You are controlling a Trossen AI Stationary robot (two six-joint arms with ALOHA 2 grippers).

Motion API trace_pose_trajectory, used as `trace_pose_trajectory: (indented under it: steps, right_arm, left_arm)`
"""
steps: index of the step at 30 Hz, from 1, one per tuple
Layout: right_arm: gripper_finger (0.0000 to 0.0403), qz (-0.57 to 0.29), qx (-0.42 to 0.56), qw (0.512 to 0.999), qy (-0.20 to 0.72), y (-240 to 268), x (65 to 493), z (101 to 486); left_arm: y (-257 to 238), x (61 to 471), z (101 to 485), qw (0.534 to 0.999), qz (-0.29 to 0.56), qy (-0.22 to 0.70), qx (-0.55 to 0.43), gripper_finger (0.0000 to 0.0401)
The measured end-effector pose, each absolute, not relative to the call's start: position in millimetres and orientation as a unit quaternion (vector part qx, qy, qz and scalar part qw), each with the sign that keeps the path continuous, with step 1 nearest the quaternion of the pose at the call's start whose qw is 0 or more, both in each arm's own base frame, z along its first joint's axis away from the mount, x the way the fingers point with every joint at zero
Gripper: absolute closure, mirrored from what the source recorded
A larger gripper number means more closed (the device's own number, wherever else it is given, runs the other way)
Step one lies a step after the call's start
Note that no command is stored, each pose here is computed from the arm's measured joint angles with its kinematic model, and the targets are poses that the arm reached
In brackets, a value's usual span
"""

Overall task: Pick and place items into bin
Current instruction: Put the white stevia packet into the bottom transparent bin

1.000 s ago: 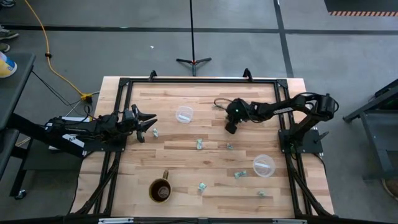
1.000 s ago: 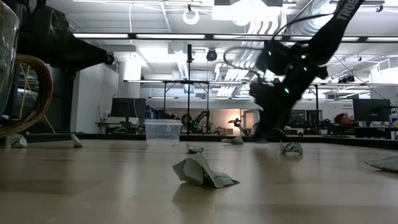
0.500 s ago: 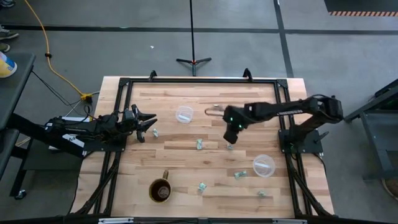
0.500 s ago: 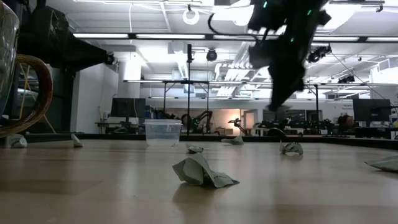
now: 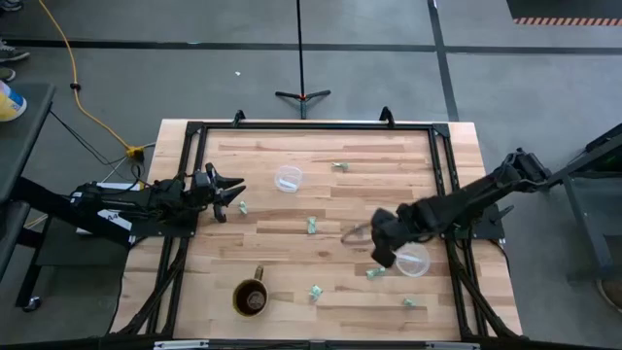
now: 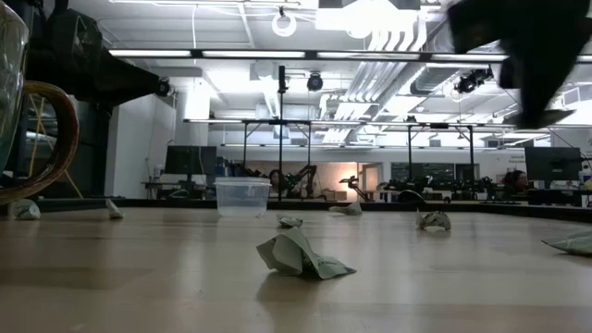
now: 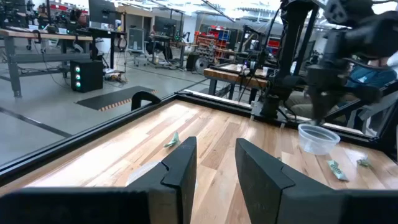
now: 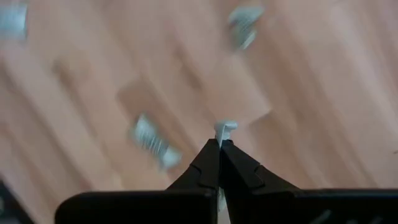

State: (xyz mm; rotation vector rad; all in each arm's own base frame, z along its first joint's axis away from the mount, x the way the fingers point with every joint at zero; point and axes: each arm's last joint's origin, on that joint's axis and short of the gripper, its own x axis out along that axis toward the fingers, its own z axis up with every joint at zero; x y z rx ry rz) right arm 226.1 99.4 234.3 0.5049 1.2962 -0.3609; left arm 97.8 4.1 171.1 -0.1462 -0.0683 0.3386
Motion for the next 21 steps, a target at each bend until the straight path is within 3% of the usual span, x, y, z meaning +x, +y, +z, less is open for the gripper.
trace_pose_trajectory:
  steps: [6, 13, 21]
  right_arm:
    - [0.0402, -0.138, 0.199, 0.745, 0.622, 128, 206, 233]
    - [0.0402, -0.190, 0.194, 0.697, 0.664, 136, 183, 231]
    - [0.0398, -0.200, 0.199, 0.683, 0.674, 138, 177, 222]
  left_arm:
    - [4, 98, 171, 0.982, 0.168, -0.034, -0.073, 0.0254]
    - [4, 98, 171, 0.982, 0.168, -0.034, -0.073, 0.0254]
    - [4, 98, 171, 0.982, 0.168, -0.034, -0.073, 0.0254]
